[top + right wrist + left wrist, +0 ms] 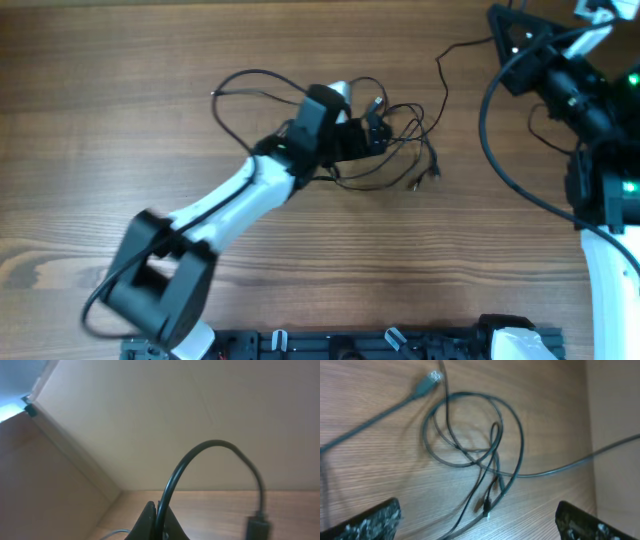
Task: Untangle cables
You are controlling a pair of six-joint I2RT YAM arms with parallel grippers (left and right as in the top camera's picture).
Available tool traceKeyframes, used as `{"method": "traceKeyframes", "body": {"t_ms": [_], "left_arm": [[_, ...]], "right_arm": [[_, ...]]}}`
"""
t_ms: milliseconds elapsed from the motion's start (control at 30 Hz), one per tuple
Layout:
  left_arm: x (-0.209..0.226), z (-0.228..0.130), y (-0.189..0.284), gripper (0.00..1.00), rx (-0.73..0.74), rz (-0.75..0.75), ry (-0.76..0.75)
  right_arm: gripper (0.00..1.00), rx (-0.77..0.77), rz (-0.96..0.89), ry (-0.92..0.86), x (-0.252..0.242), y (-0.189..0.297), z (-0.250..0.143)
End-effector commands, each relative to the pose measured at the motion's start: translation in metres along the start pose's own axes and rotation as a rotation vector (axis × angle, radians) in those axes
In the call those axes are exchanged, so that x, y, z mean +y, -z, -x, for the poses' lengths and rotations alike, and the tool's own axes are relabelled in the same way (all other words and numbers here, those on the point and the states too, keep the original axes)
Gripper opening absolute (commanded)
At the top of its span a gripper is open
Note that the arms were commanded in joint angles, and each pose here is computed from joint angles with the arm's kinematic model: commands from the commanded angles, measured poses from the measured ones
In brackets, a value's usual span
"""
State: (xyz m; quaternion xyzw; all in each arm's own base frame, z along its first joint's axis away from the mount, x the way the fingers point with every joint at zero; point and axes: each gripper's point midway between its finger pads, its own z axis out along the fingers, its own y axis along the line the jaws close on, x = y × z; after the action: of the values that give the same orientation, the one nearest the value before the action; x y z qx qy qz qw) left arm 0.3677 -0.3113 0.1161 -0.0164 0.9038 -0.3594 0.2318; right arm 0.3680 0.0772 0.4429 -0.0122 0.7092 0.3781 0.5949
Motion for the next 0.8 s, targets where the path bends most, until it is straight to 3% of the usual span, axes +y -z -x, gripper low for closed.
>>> {"method": "traceKeyframes", "body": {"t_ms": [0, 167, 200, 267, 333, 367, 433, 533, 633, 667, 700, 767], "left_arm": [[-0.003, -0.020, -0.043, 1.00, 0.016, -0.039, -0.056], [0.011, -0.070, -0.078, 1.00, 0.129, 0.003, -0.074], [0.012, -0.080, -0.079, 0.95, 0.155, 0.016, -0.077], [0.020, -0.098, -0.081, 0.63, 0.191, 0.072, -0.086], [0.038, -0.102, -0.079, 0.10, 0.168, 0.190, -0.103], [0.038, -0.103, -0.079, 0.04, 0.168, 0.189, -0.103], [0.048, -0.095, -0.076, 0.04, 0.155, 0.222, -0.083], [0.091, -0.061, -0.049, 0.04, 0.101, 0.353, 0.136], [0.146, -0.031, -0.007, 0.04, 0.083, 0.485, 0.283], [0.162, -0.025, 0.004, 0.04, 0.076, 0.519, 0.336], [0.191, -0.018, 0.022, 0.04, 0.053, 0.578, 0.481], [0.207, -0.014, 0.033, 0.04, 0.040, 0.604, 0.577]], "right_arm": [[0.05, -0.055, 0.016, 0.068, 0.008, 0.020, 0.020], [0.04, -0.227, -0.235, 0.089, -0.053, 0.057, 0.066], [0.05, -0.258, -0.288, 0.089, -0.065, 0.067, 0.073], [0.05, -0.310, -0.378, 0.090, -0.087, 0.089, 0.087], [0.05, -0.356, -0.409, 0.120, -0.093, 0.103, 0.100], [0.05, -0.416, -0.423, 0.167, -0.092, 0.113, 0.116], [0.05, -0.566, -0.486, 0.267, -0.086, 0.144, 0.154], [0.05, -0.685, -0.665, 0.340, -0.096, 0.180, 0.180], [0.05, -0.599, -0.924, 0.366, -0.150, 0.195, 0.165], [0.04, -0.588, -1.051, 0.313, -0.177, 0.208, 0.157], [0.05, -0.577, -1.288, 0.201, -0.224, 0.236, 0.137], [0.05, -0.537, -1.443, 0.041, -0.268, 0.250, 0.104]]}}
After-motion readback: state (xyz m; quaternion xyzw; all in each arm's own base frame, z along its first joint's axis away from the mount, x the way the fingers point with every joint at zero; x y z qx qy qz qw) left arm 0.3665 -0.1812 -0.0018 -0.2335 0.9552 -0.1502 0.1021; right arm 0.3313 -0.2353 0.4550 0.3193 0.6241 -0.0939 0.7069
